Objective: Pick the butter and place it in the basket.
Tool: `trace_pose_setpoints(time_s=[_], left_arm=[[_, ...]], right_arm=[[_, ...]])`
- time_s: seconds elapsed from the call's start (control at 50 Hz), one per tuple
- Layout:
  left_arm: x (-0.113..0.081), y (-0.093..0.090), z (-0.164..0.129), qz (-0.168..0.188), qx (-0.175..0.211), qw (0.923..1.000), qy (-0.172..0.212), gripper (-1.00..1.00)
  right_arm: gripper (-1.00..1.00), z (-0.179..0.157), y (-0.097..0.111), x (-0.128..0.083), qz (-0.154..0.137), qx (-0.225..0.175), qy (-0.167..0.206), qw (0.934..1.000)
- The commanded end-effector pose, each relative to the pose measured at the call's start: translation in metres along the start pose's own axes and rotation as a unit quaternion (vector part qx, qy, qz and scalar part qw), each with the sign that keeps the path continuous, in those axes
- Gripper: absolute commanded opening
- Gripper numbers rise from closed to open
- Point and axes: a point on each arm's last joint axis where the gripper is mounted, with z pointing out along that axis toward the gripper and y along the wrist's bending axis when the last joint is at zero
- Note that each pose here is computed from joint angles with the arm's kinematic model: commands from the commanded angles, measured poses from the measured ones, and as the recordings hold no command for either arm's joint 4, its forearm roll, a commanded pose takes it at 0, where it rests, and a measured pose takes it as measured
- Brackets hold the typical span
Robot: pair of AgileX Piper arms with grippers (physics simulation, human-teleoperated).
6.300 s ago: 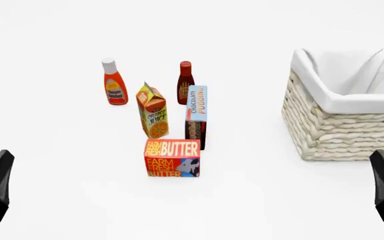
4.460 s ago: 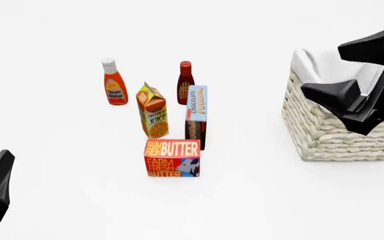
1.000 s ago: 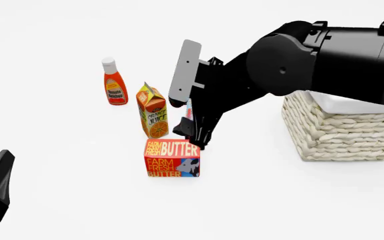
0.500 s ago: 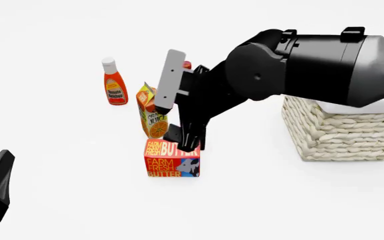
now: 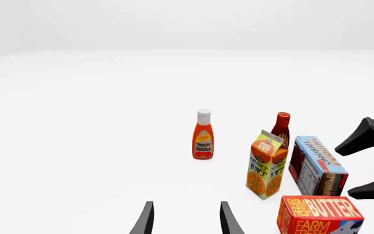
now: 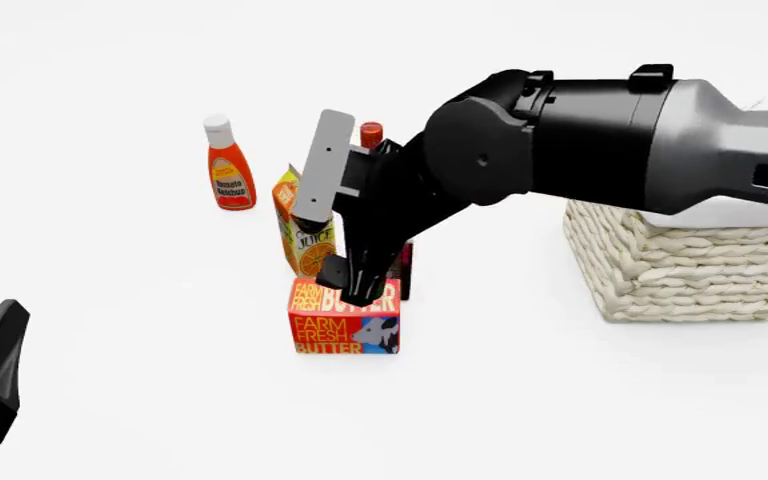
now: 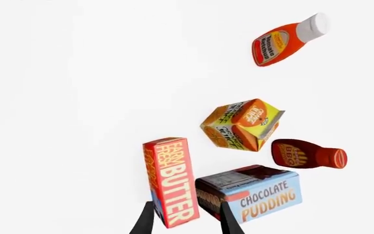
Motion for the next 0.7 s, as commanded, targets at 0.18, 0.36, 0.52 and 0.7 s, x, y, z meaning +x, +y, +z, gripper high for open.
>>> trace_pose_setpoints(time_s=[0.18, 0.36, 0.52, 0.7], left_arm=[[0.0, 0.0, 0.0, 0.0, 0.0, 1.0, 0.0, 1.0], [0.0, 0.0, 0.0, 0.0, 0.0, 1.0, 0.0, 1.0], [0.0, 0.0, 0.0, 0.0, 0.0, 1.0, 0.0, 1.0], [0.0, 0.0, 0.0, 0.0, 0.0, 1.0, 0.0, 1.0]], right_arm=[[1.0, 0.011, 0.005, -0.007, 0.003, -0.011, 0.004, 0.9999], [1.0, 0.017, 0.005, -0.007, 0.004, -0.014, 0.008, 0.9999], [1.0, 0.019, 0.003, -0.006, 0.004, -0.013, 0.01, 0.9999], [1.0, 0.023, -0.001, -0.004, 0.004, -0.01, 0.012, 0.9999]])
